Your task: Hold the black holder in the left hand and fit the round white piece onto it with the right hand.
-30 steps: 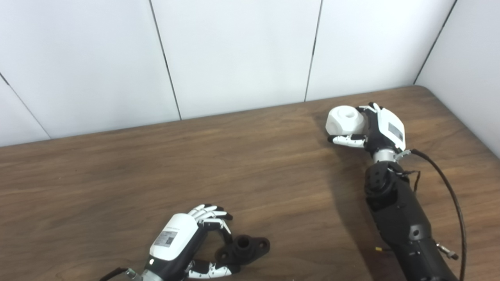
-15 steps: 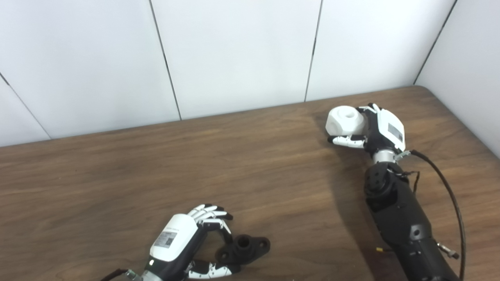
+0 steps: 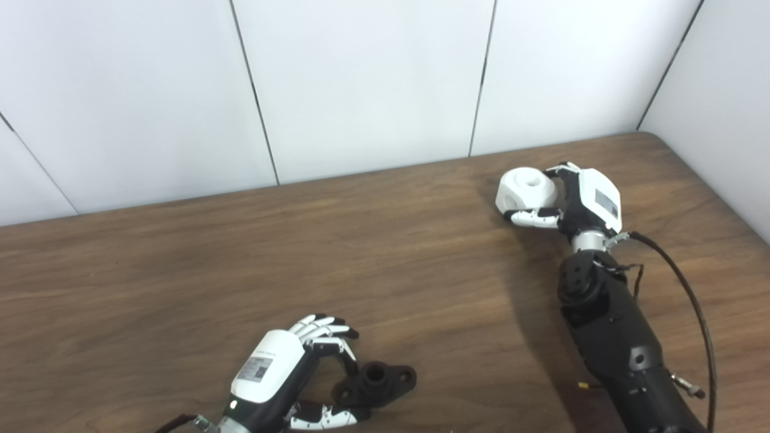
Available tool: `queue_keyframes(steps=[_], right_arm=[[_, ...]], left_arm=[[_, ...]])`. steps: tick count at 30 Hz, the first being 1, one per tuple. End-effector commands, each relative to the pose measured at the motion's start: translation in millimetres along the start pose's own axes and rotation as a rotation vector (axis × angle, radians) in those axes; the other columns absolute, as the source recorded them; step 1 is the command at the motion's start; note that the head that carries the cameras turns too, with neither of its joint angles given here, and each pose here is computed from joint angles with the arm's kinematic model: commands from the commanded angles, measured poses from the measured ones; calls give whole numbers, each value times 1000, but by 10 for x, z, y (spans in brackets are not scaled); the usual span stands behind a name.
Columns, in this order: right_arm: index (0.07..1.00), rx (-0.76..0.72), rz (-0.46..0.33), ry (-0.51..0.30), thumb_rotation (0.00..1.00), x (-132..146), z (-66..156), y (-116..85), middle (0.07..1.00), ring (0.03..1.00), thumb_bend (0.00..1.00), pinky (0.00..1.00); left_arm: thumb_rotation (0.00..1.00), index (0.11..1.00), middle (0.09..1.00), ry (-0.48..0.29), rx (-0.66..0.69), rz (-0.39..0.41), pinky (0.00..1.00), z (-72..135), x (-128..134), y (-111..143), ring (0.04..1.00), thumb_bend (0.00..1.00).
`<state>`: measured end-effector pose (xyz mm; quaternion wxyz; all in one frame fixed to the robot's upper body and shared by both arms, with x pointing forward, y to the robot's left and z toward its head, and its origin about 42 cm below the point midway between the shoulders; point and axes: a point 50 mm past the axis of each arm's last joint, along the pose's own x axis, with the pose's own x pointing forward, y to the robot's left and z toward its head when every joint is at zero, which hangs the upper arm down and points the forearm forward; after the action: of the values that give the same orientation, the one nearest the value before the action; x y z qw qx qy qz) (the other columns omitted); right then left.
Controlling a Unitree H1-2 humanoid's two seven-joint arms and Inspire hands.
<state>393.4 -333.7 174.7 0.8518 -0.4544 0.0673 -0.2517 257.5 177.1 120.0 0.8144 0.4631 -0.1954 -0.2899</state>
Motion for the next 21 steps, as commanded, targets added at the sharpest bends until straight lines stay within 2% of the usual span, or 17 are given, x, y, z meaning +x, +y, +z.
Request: queue_keyframes(steps=[1,8,9,11,21], right_arm=[[626,25,-81,-58,272,158,167,-182,869,912,812,890],[569,36,-101,-62,208,151,159,-162,857,901,797,860],[531,37,-105,-65,179,147,158,-161,855,901,664,860],[497,38,-113,-70,153,141,156,-161,847,901,554,864],[485,61,-132,-97,136,128,122,-168,826,892,520,862]], left_arm=[[54,488,784,54,17,-82,894,-77,-42,-111,858,517],[55,488,785,50,16,-82,897,-84,-46,-104,858,517],[55,488,783,46,16,-79,893,-83,-49,-104,856,517],[55,488,781,41,15,-75,889,-81,-54,-103,853,517],[56,488,784,39,1,-77,894,-86,-71,-107,854,516]])
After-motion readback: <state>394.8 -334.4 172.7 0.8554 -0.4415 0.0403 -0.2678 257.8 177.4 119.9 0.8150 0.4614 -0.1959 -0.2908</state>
